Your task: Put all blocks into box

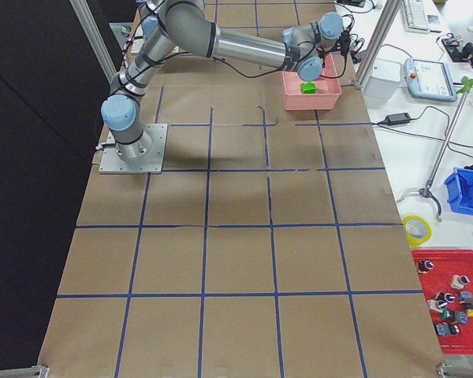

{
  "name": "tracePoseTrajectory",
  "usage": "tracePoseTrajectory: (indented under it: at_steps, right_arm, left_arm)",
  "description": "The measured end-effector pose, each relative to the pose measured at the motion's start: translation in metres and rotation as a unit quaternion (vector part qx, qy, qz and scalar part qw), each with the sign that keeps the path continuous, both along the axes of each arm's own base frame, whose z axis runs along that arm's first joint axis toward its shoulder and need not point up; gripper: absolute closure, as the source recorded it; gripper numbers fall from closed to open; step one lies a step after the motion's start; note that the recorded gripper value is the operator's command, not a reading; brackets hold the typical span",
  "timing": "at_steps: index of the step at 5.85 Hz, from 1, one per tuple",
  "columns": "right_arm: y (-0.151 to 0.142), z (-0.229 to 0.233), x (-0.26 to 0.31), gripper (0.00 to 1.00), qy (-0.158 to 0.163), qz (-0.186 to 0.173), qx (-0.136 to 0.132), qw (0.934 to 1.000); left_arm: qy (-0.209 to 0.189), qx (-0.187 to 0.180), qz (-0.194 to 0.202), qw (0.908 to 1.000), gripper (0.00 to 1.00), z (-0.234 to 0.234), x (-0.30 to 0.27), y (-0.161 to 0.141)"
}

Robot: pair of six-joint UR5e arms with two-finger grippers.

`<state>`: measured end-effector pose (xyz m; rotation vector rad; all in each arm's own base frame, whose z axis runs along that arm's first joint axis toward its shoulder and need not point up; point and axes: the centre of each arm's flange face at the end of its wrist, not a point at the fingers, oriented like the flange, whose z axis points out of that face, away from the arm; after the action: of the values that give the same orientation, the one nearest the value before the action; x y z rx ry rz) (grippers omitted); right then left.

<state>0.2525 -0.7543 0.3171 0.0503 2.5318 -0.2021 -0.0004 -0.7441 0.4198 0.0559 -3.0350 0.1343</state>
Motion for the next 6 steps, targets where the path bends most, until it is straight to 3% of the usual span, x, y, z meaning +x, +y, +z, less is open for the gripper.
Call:
tracePoseTrajectory:
  at_steps: [3, 4, 5, 6]
  right_arm:
    - [0.009, 0.018, -0.029, 0.00, 0.015, 0.006, 0.026, 0.9995]
    - [0.021, 0.038, -0.064, 0.00, 0.030, 0.032, 0.043, 0.9981]
    - [0.038, 0.058, -0.105, 0.00, 0.071, 0.066, 0.058, 0.9935]
    - [0.054, 0.079, -0.139, 0.00, 0.136, 0.096, 0.064, 0.9840]
  left_arm:
    - [0.011, -0.002, 0.084, 0.9964, 0.94, -0.026, -0.150, -0.005]
    - [0.015, -0.004, 0.102, 0.9947, 0.94, -0.042, -0.188, -0.006]
    - [0.005, -0.006, 0.115, 0.9934, 0.94, -0.063, -0.218, -0.007]
    - [-0.010, -0.010, 0.125, 0.9921, 0.94, -0.090, -0.246, -0.009]
